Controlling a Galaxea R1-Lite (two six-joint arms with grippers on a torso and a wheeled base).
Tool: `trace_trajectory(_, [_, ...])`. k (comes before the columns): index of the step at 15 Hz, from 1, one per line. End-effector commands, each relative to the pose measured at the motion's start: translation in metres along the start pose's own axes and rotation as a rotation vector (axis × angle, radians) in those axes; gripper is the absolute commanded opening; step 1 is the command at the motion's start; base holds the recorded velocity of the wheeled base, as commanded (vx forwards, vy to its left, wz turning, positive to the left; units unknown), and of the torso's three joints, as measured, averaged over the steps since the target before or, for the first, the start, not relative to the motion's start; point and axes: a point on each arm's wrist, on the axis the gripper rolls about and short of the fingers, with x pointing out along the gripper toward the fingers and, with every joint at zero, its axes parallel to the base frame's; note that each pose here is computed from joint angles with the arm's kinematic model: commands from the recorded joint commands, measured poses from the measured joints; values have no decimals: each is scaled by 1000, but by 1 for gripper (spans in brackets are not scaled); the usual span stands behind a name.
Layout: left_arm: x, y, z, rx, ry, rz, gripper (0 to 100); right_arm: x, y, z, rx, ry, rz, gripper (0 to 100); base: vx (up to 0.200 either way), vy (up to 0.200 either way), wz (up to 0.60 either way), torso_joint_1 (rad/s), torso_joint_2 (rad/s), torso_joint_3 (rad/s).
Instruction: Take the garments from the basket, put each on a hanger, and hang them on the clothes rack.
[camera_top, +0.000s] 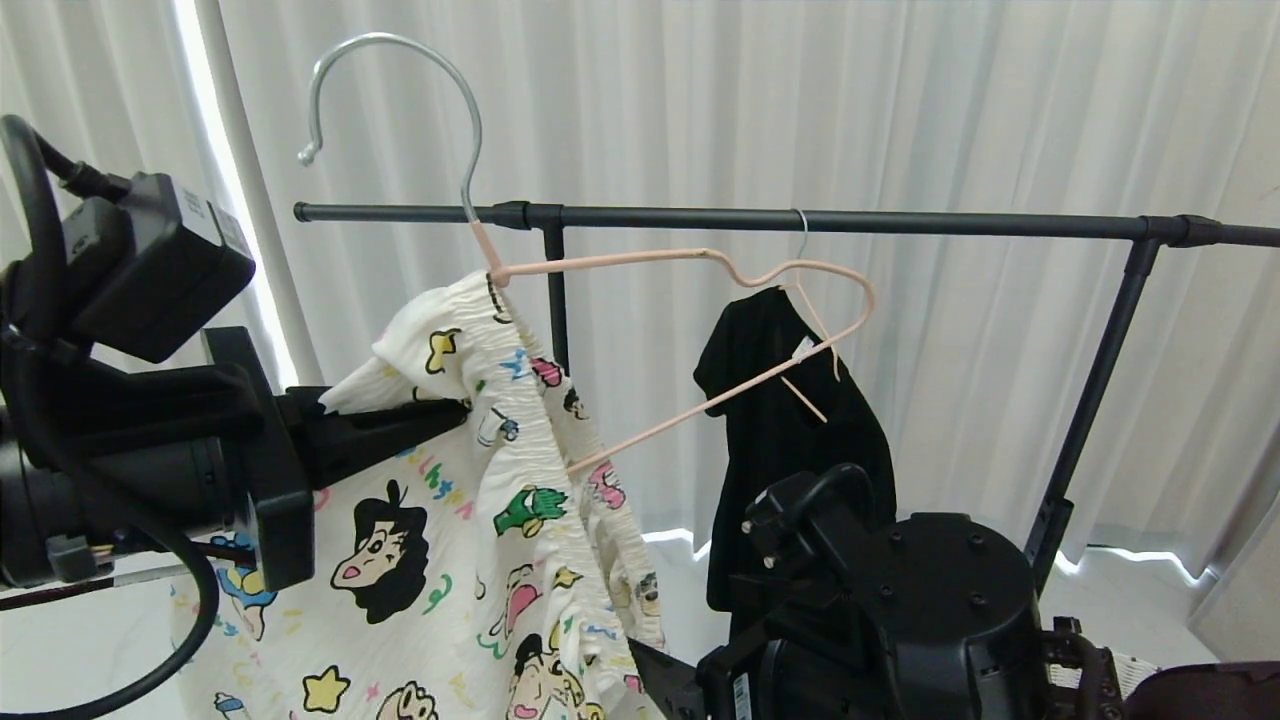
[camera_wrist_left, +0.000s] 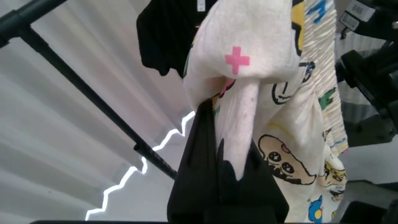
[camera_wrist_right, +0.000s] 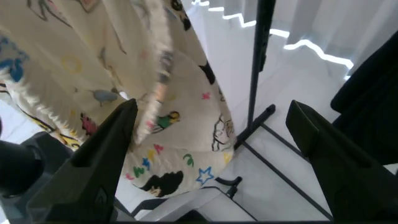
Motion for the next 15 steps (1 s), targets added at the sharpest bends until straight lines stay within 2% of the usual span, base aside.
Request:
trace_trajectory(1, [-1, 1, 0, -16, -2, 8, 0, 0, -1, -1, -5, 10, -24, 100, 0, 0, 0, 0, 0, 0])
trace_trajectory(2, [-1, 1, 0, -18, -1, 7, 0, 0, -2, -2, -6, 6, -43, 0, 0, 0, 0, 0, 0, 0])
trace_trajectory(7, [0, -2, -7, -20, 21, 3, 0, 0, -10, 0, -10, -14, -134, 0, 0, 0, 0, 0, 0, 0])
trace_trajectory(11, [-10, -6, -31, -44, 88, 46, 0, 2, -51, 21, -22, -85, -313, 0, 0, 0, 0, 0, 0, 0])
trace_trajectory(15, [-23, -20, -65, -22, 179, 66, 0, -9, -71, 38, -37, -131, -375, 0, 0, 0, 0, 0, 0, 0])
